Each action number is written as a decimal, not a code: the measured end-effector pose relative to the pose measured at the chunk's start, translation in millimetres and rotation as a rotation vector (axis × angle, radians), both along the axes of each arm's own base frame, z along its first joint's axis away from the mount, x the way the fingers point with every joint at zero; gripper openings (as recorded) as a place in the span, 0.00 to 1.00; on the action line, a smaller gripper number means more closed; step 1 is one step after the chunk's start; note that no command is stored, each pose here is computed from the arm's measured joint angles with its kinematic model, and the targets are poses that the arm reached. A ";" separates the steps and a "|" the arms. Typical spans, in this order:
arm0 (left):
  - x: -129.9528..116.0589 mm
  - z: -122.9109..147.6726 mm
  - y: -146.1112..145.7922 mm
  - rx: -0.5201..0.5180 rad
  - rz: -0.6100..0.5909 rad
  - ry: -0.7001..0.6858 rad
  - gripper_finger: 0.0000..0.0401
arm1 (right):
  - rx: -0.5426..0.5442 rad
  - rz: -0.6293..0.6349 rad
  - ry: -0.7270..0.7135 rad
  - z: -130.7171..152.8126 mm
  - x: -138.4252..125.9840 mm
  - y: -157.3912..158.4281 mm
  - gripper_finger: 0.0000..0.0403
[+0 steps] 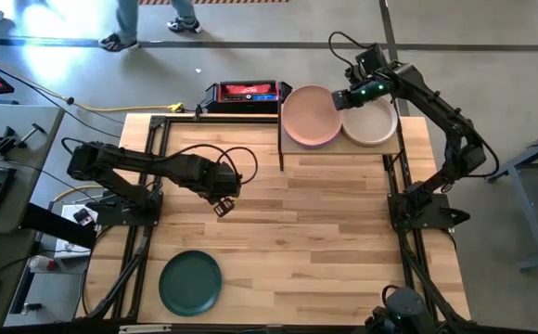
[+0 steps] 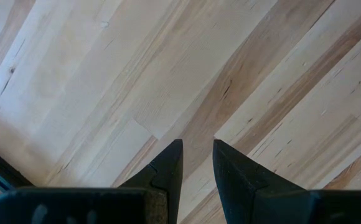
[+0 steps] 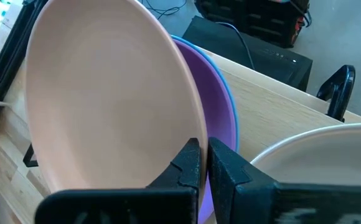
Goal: Place and stack plates onto a shelf
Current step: Stack the orange plate on the purple stacked plates on the shelf, then stack the green plate on the light orange stacked plates on the shelf
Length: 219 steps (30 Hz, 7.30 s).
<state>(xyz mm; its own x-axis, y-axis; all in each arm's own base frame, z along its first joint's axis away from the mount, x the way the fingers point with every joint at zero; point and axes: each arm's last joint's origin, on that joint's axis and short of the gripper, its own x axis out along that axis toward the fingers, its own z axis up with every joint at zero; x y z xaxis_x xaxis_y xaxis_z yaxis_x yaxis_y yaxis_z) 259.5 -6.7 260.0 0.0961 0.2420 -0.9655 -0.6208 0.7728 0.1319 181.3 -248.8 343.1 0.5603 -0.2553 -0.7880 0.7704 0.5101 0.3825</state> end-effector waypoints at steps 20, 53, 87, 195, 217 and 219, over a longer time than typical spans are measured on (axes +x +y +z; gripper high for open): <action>4.5 0.5 -0.2 -0.002 0.000 -0.048 0.19 | -0.009 -0.011 0.009 0.1 -0.2 -0.1 0.25; -15.0 -0.5 -91.3 -0.147 -0.493 0.016 0.19 | 0.234 0.665 0.186 18.0 37.8 106.2 0.25; -58.8 -74.7 -132.3 -0.248 -0.652 0.106 0.19 | 0.222 0.809 0.206 17.7 56.3 139.5 0.25; -46.5 -101.2 -82.4 -0.449 -0.208 0.095 0.01 | 0.182 0.746 0.250 17.0 57.5 136.6 0.25; -0.9 3.7 -5.9 -0.218 0.073 -0.413 0.00 | 0.094 0.796 0.190 20.3 87.0 177.5 0.25; 1.9 14.8 0.6 -0.179 0.073 -0.441 0.00 | 0.074 0.804 0.175 21.0 90.1 180.5 0.25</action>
<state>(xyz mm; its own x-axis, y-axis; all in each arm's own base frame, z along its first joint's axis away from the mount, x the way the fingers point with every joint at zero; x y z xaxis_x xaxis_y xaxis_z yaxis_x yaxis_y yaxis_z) 261.3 -6.0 274.8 0.4948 0.0966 -0.8636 -0.6408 0.7118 -0.2875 271.3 -68.3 364.1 0.4171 0.2268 -0.8801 0.2329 0.9094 0.3447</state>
